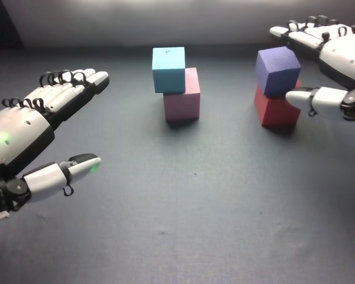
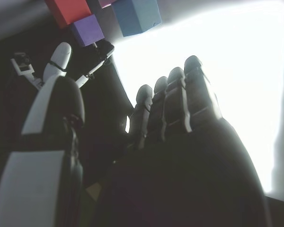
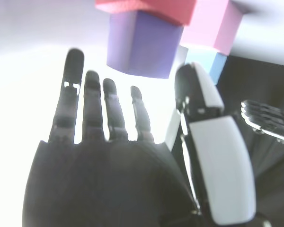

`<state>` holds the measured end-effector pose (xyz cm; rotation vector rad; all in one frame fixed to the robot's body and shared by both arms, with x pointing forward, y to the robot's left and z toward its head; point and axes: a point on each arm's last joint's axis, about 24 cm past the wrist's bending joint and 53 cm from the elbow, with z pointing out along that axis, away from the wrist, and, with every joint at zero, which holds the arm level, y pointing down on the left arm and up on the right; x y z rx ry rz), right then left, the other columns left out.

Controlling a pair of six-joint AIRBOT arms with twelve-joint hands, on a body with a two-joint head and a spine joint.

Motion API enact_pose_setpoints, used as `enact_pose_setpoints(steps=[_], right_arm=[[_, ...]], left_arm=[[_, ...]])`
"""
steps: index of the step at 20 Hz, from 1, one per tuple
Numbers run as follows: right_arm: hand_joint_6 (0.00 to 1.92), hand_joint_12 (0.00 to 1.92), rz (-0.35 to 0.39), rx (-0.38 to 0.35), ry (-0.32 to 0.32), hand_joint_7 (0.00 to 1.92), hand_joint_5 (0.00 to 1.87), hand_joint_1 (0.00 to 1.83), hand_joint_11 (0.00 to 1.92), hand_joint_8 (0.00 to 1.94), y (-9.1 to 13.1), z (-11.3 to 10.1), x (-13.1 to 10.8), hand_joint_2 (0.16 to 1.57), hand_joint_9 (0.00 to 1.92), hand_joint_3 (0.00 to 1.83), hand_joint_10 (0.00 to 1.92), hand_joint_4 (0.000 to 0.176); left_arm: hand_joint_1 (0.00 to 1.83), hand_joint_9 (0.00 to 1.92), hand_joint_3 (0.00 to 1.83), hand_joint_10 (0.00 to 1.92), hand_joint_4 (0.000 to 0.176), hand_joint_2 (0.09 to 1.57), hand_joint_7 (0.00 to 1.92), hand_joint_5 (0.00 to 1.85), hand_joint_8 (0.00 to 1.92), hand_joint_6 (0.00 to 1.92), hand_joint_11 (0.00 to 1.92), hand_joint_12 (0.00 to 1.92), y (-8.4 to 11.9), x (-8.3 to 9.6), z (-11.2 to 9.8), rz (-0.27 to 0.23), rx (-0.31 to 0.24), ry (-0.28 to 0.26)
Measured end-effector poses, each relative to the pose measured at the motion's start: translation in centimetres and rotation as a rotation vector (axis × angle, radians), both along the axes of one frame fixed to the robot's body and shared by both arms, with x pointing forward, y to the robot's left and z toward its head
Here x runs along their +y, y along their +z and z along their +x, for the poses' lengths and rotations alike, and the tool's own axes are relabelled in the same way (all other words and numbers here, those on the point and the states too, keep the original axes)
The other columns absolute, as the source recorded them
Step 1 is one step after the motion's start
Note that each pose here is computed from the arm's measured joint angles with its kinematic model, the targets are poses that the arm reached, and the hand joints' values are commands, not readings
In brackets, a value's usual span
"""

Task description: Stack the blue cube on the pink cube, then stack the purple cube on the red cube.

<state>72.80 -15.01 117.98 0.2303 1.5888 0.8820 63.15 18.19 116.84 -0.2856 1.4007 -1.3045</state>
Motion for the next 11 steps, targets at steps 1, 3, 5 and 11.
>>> enact_pose_setpoints(steps=[1,3,5,11], right_arm=[[0.0,0.02,0.008,-0.027,0.0,0.0,0.0,0.56,0.0,0.0,0.4,-1.1,-0.2,1.3,0.0,0.0,0.0,0.131],[0.0,0.0,0.008,-0.07,0.011,0.0,0.0,0.51,0.0,0.0,0.9,-3.2,-0.4,1.32,0.0,0.01,0.0,0.147],[0.0,0.0,-0.001,-0.125,0.017,0.0,0.0,0.44,0.0,0.0,1.5,-5.9,-1.2,1.33,0.0,0.01,0.0,0.152],[0.0,0.0,0.007,-0.197,-0.025,0.0,0.0,0.37,0.01,0.0,2.4,-11.4,-5.4,1.31,0.0,0.0,0.0,0.088]], left_arm=[[0.79,0.0,0.0,0.0,0.031,1.3,0.0,0.0,0.0,0.0,0.0,0.0,0.0,0.0,-0.2,-0.004,-0.001,-0.002],[0.72,0.0,0.0,0.0,0.036,1.3,0.0,0.0,0.0,0.0,0.0,0.0,0.1,0.0,-0.4,-0.006,-0.004,-0.003],[0.73,0.0,0.0,0.0,0.024,1.3,0.0,0.0,0.0,0.0,0.0,0.0,0.7,0.5,-0.5,-0.013,-0.017,0.011],[0.62,0.0,0.01,0.0,0.047,1.34,0.0,0.0,0.0,0.0,0.0,0.0,2.2,0.9,-1.3,-0.024,-0.073,0.017]])
